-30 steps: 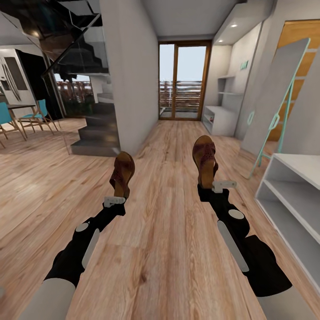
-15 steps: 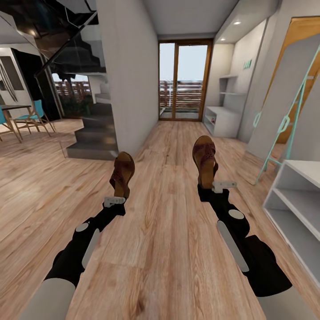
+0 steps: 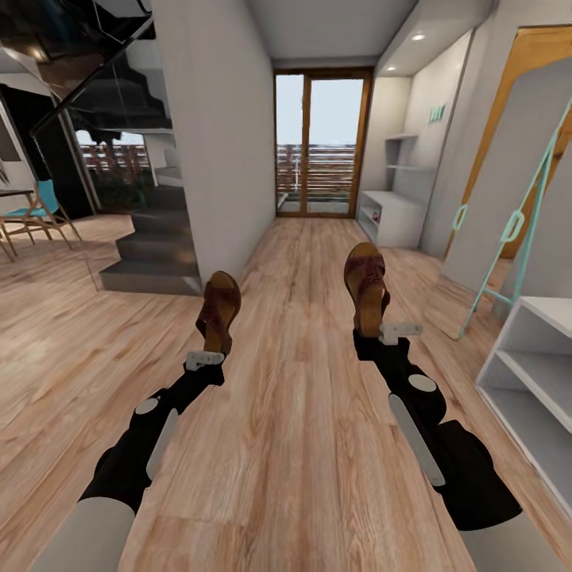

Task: Pick up the two gym shoes and the two sandals from the corridor floor and place them onto the hallstand (shoe rack) in the corridor, making sure they are on the rack and not on the floor. Arrange them so the two gym shoes are next to each other and the two sandals are next to each other.

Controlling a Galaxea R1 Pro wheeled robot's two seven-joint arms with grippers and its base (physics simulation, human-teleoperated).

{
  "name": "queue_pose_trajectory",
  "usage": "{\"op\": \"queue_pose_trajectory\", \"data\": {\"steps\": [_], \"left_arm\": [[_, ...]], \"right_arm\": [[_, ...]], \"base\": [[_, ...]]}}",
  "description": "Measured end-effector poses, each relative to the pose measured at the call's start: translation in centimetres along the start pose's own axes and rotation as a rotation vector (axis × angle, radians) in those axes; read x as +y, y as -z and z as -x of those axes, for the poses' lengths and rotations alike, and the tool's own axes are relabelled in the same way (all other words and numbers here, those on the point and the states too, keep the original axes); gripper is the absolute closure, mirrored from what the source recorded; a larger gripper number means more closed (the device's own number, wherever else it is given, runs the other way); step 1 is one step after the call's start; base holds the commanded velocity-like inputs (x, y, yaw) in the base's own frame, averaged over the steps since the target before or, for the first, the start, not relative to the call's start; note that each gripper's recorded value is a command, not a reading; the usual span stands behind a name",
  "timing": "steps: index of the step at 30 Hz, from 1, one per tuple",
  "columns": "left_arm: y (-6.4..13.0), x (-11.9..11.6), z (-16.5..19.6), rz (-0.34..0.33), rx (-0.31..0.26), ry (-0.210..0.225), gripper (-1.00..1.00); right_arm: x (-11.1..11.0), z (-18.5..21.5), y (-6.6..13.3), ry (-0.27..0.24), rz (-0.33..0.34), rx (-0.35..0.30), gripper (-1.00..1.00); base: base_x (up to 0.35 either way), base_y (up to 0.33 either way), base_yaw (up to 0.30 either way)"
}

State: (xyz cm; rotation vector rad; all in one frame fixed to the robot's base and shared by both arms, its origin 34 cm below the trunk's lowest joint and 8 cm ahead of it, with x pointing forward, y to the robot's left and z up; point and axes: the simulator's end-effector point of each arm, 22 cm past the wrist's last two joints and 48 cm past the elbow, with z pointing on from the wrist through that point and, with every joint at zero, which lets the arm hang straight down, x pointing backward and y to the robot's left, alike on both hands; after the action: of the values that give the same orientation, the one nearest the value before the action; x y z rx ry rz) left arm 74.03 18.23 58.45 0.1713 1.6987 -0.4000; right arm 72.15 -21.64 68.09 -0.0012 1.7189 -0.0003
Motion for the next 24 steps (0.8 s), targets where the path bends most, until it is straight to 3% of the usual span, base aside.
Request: {"op": "queue_pose_trajectory", "data": {"steps": [24], "left_arm": [[0.0,0.01,-0.06,0.0,0.001,0.001,1.0]], "right_arm": [[0.03,0.02,0.0,0.0,0.001,0.0,1.0]], "base": [[0.348,0.0,-0.004]]}}
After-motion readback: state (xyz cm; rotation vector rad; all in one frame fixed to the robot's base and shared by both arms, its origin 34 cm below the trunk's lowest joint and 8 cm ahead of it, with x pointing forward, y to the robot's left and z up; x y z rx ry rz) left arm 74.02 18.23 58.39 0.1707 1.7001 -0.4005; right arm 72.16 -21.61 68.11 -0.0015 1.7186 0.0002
